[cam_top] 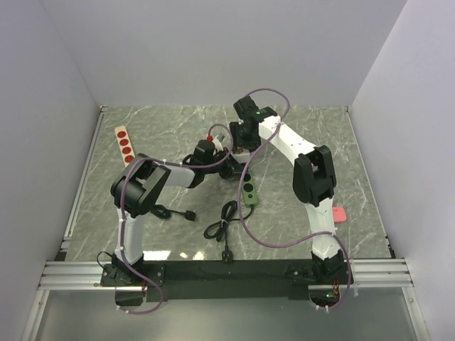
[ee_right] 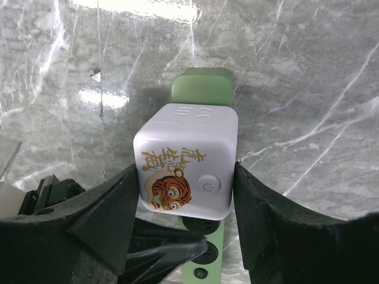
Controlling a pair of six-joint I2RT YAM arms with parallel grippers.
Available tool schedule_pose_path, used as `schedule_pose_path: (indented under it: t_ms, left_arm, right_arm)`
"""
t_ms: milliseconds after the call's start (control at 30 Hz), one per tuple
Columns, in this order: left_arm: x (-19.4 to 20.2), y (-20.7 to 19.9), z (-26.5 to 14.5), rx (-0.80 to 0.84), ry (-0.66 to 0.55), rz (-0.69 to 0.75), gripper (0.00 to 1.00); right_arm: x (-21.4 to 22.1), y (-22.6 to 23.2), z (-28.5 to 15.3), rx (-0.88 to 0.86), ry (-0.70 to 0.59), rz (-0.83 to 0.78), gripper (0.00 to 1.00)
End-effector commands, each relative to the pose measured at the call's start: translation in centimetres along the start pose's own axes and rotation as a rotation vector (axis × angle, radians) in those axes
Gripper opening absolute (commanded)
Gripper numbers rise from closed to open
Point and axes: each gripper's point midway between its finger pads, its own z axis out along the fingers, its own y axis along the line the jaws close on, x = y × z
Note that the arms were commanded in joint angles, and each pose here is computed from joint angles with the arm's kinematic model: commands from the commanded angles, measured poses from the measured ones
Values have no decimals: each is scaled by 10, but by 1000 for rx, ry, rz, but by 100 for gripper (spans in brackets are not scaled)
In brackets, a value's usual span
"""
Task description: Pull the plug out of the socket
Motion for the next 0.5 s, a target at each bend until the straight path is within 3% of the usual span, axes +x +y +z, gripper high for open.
schedule_pose_path:
  t_ms: [0, 133, 233, 467]
  left_arm:
    - [-16, 18, 6, -161, -61, 32, 1]
    - [-5, 51, 10, -288, -28, 14, 1]
    - [5, 70, 12, -339, 0, -3, 1]
    - [24, 113, 2, -455, 51, -18, 0]
  right_arm:
    - [12, 14, 3, -29, 32, 48, 33]
    - [11, 17, 2, -34, 28, 54, 21]
    - [10, 18, 2, -40, 29, 60, 2]
    - [-5, 27, -19, -68, -8, 71, 0]
